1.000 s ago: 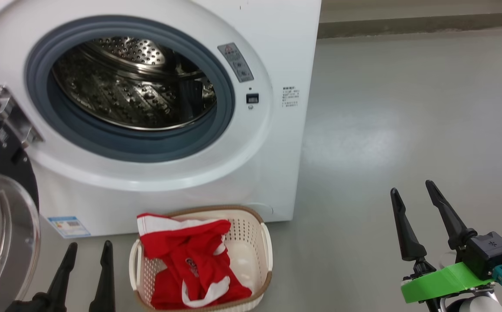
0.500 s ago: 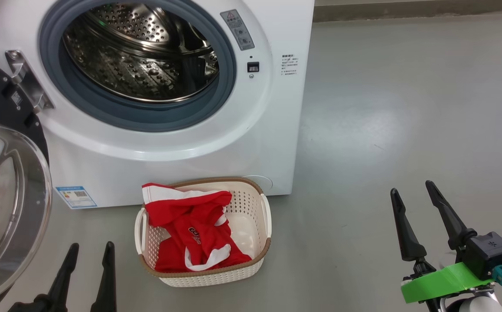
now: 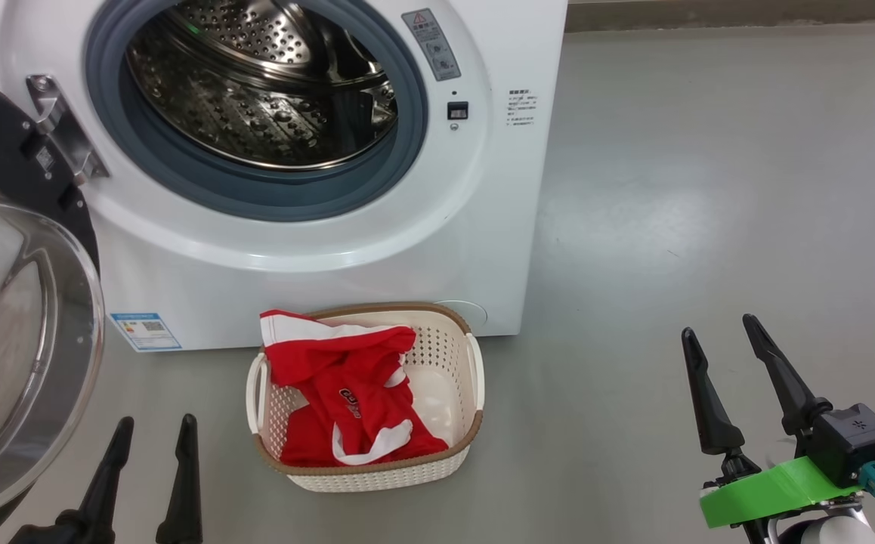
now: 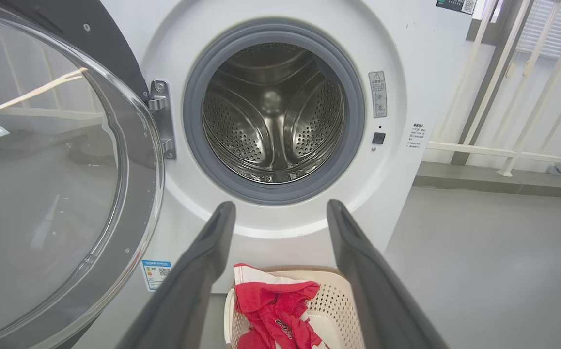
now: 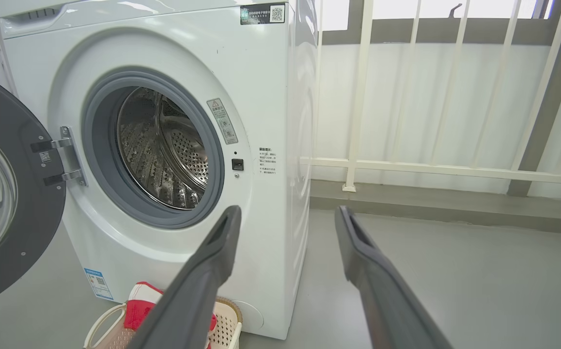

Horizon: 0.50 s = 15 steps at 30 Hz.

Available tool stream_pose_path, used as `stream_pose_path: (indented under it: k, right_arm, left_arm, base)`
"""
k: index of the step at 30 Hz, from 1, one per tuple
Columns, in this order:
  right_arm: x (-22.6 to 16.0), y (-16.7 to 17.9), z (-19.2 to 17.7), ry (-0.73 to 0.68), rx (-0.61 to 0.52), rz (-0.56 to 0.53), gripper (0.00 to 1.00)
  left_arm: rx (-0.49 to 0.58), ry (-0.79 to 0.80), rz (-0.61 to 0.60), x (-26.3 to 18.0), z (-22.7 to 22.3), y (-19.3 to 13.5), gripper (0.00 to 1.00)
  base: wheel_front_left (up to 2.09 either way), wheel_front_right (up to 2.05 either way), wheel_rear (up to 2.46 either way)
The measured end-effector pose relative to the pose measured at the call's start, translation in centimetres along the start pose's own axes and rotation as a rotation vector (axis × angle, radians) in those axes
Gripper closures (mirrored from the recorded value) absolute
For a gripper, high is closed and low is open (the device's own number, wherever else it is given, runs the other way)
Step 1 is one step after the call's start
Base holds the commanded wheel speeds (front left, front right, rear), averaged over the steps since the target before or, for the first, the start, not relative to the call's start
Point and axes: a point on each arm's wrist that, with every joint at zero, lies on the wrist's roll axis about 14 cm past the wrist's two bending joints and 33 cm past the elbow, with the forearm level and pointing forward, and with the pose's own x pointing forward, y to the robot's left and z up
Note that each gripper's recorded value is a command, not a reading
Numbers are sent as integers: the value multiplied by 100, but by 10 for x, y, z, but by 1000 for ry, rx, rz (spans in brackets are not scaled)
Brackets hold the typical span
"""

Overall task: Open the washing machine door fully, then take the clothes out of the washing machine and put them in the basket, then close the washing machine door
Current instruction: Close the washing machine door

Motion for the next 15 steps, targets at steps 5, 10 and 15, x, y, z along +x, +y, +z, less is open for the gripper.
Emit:
stream_pose_path:
  k: [5, 10, 15]
  right_arm:
    - [4, 8, -2, 4, 6, 24, 0]
    - [10, 19, -4, 7, 13, 57, 0]
    - [23, 39, -3, -5, 24, 117, 0]
  left_arm:
    - [5, -25, 27, -3, 8, 6, 0]
    - [10, -51, 55, -6, 17, 14, 0]
    - [18, -78, 99, -13, 27, 25, 0]
  base:
    - [0, 0, 0]
    - [0, 0, 0]
    - [0, 0, 0]
